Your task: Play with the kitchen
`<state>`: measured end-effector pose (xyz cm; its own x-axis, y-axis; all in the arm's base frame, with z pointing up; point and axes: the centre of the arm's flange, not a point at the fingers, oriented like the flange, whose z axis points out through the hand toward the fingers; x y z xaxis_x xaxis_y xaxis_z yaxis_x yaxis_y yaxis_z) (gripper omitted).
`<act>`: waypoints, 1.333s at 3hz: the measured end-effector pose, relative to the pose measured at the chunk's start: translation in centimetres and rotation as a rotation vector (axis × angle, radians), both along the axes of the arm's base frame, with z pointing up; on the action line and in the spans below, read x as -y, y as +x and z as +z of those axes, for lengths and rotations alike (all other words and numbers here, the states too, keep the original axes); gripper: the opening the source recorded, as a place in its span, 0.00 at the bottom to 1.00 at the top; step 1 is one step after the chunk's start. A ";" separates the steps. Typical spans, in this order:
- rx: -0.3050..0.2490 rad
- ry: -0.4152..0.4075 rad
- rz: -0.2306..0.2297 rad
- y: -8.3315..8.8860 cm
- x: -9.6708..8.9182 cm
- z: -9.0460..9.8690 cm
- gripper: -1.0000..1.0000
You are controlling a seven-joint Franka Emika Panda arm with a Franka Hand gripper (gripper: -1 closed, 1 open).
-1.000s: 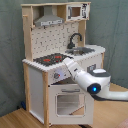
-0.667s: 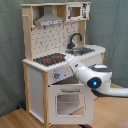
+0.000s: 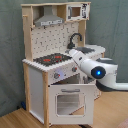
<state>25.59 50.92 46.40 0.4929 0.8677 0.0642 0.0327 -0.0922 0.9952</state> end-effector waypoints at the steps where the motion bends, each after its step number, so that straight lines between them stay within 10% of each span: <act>1: -0.074 -0.012 -0.046 -1.0 1.4 1.7 1.00; 4: -0.384 -0.058 -0.159 -0.2 7.1 3.1 1.00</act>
